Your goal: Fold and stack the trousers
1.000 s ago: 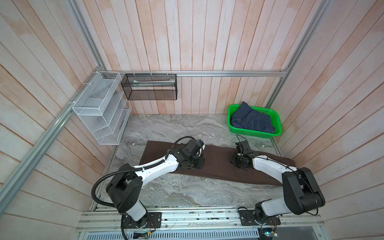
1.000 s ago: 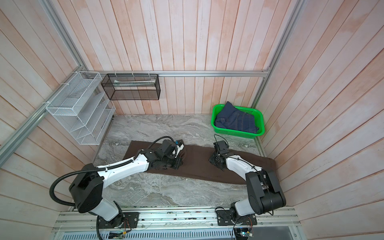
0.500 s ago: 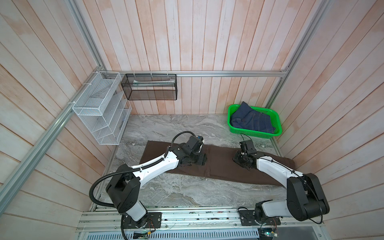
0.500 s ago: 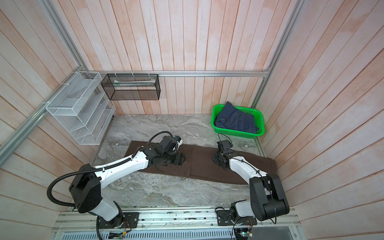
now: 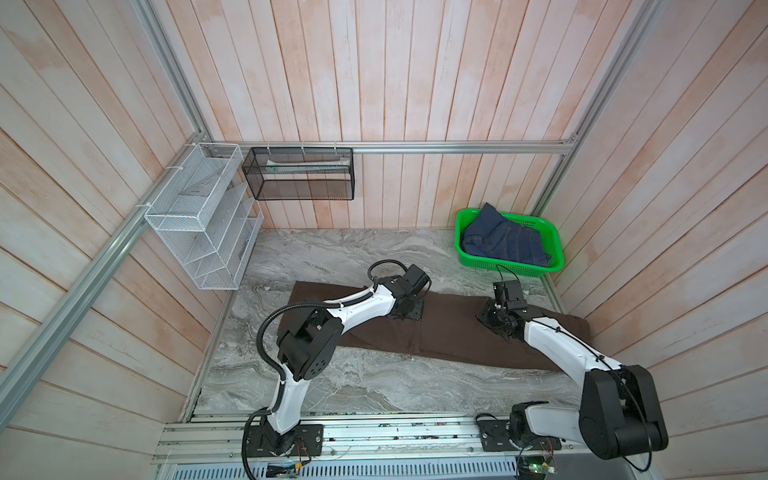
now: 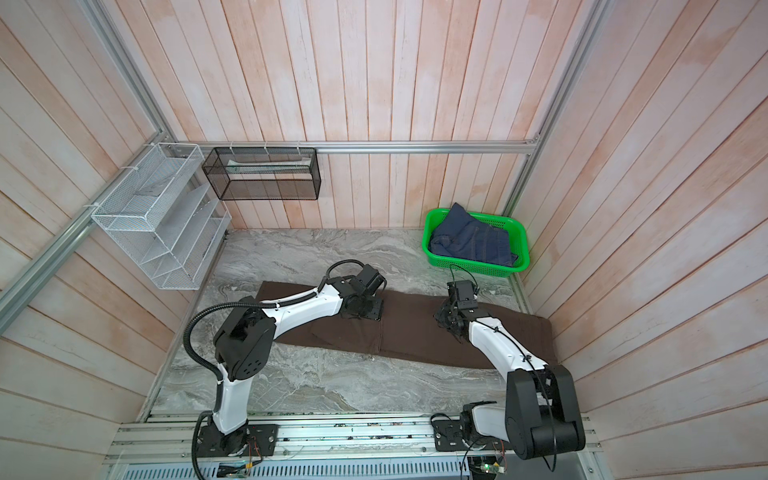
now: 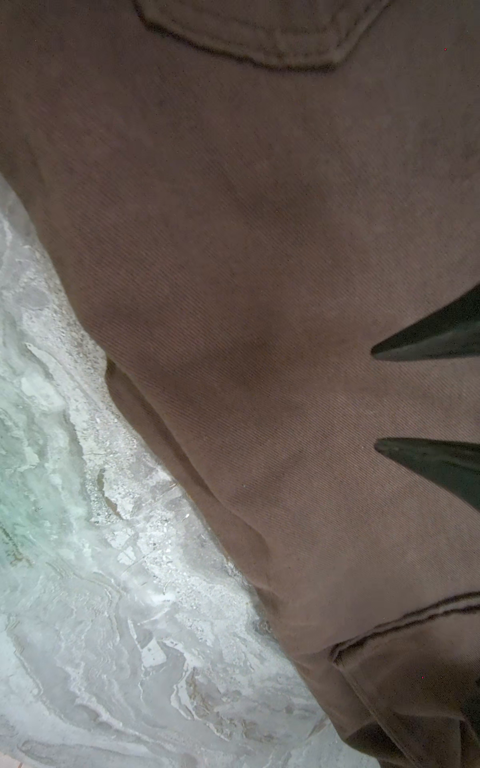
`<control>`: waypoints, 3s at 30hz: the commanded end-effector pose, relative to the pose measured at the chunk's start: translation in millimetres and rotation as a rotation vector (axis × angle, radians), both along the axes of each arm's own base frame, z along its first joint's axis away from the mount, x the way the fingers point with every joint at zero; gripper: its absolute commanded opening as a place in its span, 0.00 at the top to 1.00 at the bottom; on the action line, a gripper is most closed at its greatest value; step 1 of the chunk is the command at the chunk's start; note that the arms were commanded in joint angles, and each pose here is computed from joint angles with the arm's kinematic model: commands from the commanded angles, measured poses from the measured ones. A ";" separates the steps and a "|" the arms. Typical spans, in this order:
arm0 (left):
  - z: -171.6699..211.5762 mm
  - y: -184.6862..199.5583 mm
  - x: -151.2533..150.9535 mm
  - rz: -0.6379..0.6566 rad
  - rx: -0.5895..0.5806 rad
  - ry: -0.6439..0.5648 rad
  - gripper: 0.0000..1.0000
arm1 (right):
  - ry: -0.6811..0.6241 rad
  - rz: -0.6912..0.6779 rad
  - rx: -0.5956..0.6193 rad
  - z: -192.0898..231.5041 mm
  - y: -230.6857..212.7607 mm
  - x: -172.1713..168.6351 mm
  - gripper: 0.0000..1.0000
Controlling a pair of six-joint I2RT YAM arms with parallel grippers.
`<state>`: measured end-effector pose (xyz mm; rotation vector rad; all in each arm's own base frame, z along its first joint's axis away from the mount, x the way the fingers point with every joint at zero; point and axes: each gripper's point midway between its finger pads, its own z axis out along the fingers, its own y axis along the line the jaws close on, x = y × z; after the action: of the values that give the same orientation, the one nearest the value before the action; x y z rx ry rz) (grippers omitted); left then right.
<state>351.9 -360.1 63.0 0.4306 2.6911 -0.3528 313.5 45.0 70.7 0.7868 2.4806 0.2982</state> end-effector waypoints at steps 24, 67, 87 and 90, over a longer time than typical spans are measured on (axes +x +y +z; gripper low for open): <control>-48.7 6.9 66.7 0.158 0.158 0.023 0.67 | 0.063 0.038 0.038 -27.2 7.3 -17.1 0.72; 164.8 -15.4 29.8 -0.073 -0.117 -0.215 1.00 | 0.101 0.022 0.015 -45.4 -4.4 -18.8 0.72; 60.1 98.9 54.4 0.156 -0.010 -0.003 0.35 | 0.108 0.026 0.022 -47.7 -2.9 -18.5 0.72; 53.5 107.8 40.3 0.183 -0.014 0.023 0.35 | 0.108 0.028 0.029 -48.2 -1.4 -17.7 0.72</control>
<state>396.5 -262.1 99.9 0.2354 2.7602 -0.3236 300.7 44.0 28.2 0.7961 2.5744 0.3136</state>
